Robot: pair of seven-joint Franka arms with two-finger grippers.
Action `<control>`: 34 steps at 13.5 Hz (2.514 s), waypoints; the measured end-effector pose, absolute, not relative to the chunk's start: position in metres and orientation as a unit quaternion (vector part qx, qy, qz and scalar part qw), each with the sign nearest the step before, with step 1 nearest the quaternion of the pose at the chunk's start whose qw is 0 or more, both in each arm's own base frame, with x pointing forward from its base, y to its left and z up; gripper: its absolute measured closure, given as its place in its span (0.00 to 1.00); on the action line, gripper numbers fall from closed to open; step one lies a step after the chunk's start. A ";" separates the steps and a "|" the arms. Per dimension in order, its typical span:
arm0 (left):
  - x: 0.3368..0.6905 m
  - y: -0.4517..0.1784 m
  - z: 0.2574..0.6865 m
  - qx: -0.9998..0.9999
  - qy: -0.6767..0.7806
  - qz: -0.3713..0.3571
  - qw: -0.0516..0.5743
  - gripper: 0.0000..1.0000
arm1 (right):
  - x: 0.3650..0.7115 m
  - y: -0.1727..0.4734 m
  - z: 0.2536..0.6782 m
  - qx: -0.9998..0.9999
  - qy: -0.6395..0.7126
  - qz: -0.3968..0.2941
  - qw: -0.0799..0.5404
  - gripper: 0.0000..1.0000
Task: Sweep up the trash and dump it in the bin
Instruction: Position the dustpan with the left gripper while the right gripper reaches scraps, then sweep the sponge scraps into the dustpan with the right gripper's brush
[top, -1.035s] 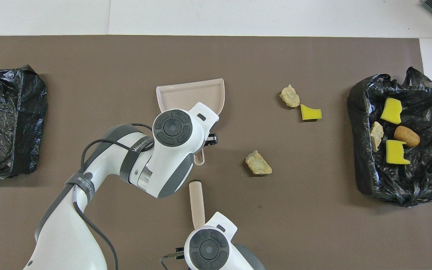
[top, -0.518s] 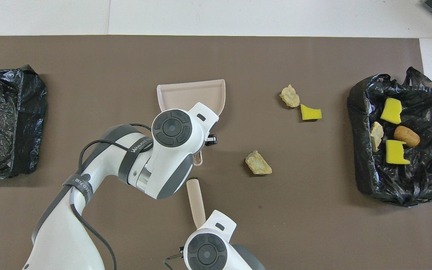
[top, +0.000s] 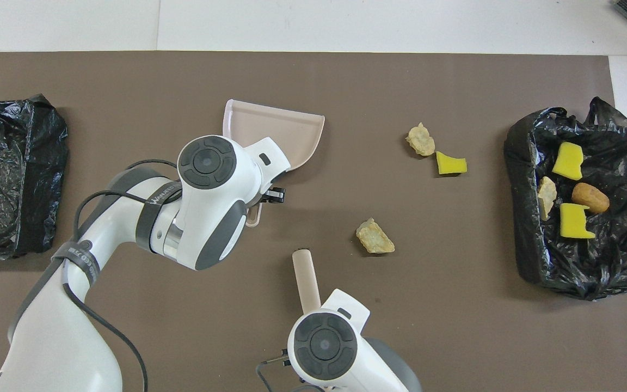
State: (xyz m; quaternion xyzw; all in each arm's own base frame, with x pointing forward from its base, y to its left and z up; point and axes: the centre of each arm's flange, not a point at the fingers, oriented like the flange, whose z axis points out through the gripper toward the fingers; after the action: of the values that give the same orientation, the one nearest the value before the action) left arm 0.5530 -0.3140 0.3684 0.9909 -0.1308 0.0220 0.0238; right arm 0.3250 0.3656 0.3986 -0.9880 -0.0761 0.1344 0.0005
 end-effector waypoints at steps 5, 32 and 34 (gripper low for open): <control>0.586 -0.232 0.399 0.968 -0.249 -0.007 0.016 0.69 | 0.364 0.258 0.467 -0.990 -0.038 0.133 -0.010 0.74; 0.480 -0.273 0.390 0.782 -0.620 -0.057 -0.026 0.69 | 0.546 0.179 0.391 -0.977 -0.079 0.196 -0.034 0.74; 0.476 -0.275 0.388 0.781 -0.622 -0.054 -0.026 0.69 | 0.531 0.154 0.417 -0.973 -0.067 0.211 -0.071 0.74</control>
State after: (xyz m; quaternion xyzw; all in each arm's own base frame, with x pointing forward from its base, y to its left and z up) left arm 0.4764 -0.2753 0.3876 0.7810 -0.6217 -0.0538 -0.0264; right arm 0.5311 0.1540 0.4167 -0.9726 -0.0674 0.2106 -0.0710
